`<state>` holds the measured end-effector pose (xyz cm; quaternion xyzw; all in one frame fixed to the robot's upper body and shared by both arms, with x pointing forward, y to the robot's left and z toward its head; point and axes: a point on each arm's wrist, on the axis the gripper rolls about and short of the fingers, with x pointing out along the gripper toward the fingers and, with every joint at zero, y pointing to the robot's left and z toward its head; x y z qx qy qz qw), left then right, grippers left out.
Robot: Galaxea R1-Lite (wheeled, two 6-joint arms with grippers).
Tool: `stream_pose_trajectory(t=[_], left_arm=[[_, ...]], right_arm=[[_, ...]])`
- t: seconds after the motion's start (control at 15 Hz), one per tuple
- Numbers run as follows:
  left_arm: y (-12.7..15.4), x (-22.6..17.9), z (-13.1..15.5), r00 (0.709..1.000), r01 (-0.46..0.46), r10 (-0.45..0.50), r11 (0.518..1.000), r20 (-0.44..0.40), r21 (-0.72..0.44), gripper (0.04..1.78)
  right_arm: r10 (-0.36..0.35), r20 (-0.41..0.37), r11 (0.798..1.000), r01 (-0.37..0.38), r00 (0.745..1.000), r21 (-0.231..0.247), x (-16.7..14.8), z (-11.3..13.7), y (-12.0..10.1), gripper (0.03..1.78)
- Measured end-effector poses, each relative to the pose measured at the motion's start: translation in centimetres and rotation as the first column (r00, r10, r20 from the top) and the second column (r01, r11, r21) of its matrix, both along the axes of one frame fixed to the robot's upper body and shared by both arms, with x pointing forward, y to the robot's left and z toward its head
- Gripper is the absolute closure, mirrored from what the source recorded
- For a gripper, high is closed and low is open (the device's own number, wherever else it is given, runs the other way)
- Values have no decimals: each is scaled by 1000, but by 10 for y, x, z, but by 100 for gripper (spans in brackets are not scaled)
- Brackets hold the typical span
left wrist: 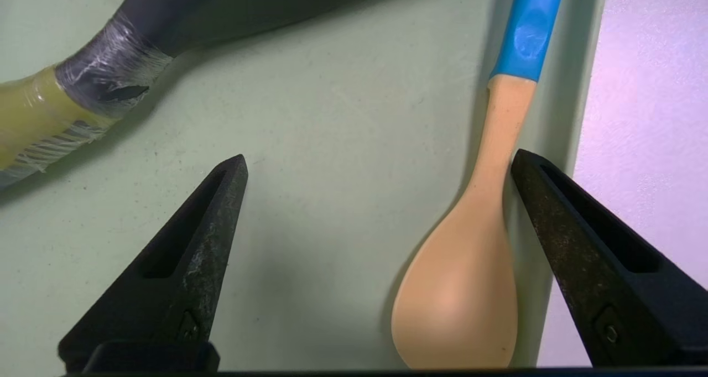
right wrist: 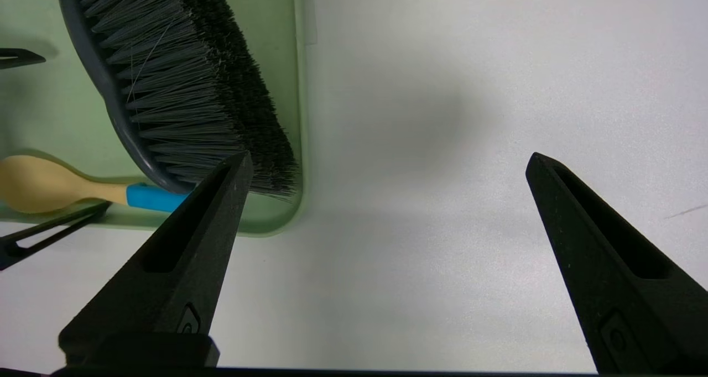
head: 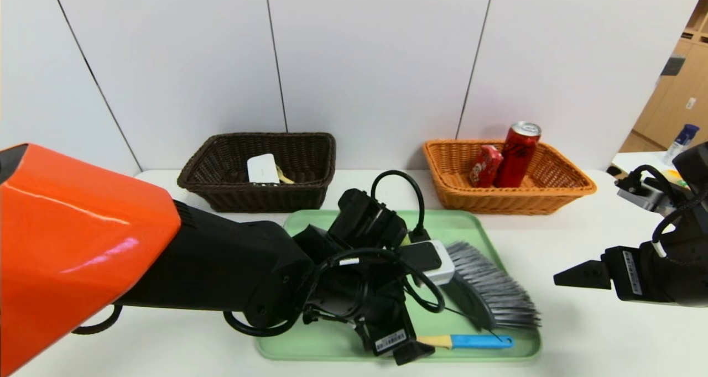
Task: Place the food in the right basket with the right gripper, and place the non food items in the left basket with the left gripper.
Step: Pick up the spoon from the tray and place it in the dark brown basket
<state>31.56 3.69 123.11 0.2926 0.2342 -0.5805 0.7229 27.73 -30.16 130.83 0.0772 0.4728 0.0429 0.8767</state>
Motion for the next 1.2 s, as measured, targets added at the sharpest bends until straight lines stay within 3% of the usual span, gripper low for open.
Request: stream_pose_trajectory(t=[0.2, 0.67, 1.07, 1.2], left_arm=[[-8, -9, 1, 999, 43, -43, 999, 9, -31, 13], [-18, -7, 12, 999, 40, -36, 996, 41, -85, 13], [-4, -19, 53, 990, 18, -27, 997, -138, -70, 13], [-6, -18, 57, 989, 9, -23, 995, -143, -101, 13]], right_arm=[[1, -2, 1000, -1, 1000, -1, -1, 0, 0, 10], [0, -13, 1000, 0, 1000, -2, -3, -4, -1, 10], [4, -18, 1000, -4, 1000, -5, -3, -5, 0, 10], [6, -19, 1000, -6, 1000, -5, -3, -5, 1, 10]])
